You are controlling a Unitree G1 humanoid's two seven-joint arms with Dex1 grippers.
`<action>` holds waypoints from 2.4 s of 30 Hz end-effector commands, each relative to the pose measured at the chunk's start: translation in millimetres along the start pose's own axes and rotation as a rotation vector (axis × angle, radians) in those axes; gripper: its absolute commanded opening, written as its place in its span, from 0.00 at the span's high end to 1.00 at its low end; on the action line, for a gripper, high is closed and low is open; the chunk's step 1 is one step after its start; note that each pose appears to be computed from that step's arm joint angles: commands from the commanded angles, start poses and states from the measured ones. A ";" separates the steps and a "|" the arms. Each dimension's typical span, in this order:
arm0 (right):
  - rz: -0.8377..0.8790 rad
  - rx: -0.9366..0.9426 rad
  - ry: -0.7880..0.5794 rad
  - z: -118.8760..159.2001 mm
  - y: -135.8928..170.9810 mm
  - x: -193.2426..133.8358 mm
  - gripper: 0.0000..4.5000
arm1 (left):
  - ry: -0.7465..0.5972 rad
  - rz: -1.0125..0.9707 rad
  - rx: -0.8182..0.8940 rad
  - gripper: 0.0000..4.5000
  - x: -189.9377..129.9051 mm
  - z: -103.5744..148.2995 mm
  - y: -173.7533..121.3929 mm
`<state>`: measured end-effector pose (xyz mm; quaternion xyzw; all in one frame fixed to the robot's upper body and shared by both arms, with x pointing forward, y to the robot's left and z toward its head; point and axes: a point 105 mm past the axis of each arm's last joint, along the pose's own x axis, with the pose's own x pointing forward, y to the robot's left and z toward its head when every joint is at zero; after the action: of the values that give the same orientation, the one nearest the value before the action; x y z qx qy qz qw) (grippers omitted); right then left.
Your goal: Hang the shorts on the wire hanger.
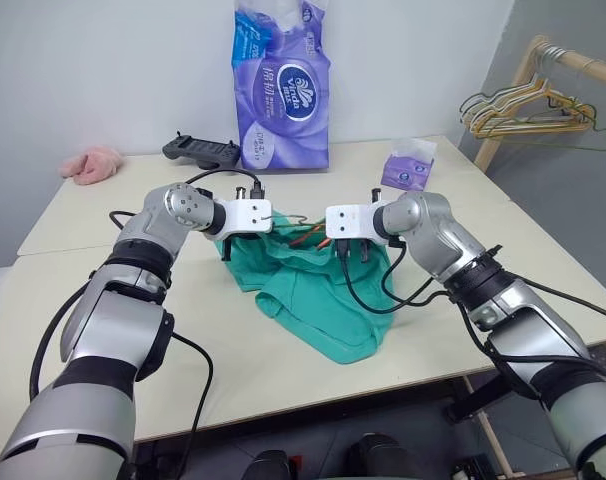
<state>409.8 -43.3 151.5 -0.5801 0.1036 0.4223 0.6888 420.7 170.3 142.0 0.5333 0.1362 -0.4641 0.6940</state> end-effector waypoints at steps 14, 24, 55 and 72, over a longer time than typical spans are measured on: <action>-0.073 0.086 0.034 -27.9 -11.1 -16.7 1.00 | -0.302 0.035 -0.111 0.31 -50.1 31.7 28.8; -0.058 0.211 0.085 -67.7 10.0 -37.8 1.00 | -0.352 0.018 -0.221 0.01 -85.7 8.1 13.7; -1.165 1.675 0.632 -250.9 130.6 -250.7 1.00 | -1.021 0.026 -0.433 0.01 23.4 238.0 -46.2; -1.437 1.554 0.698 -306.5 72.3 -319.8 1.00 | -1.253 -0.049 -0.252 0.01 13.7 355.4 -40.5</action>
<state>260.4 -460.0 178.9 0.0134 0.2195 -0.4350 0.8732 313.6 -118.1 217.4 0.0957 -0.1777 -0.6576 0.7258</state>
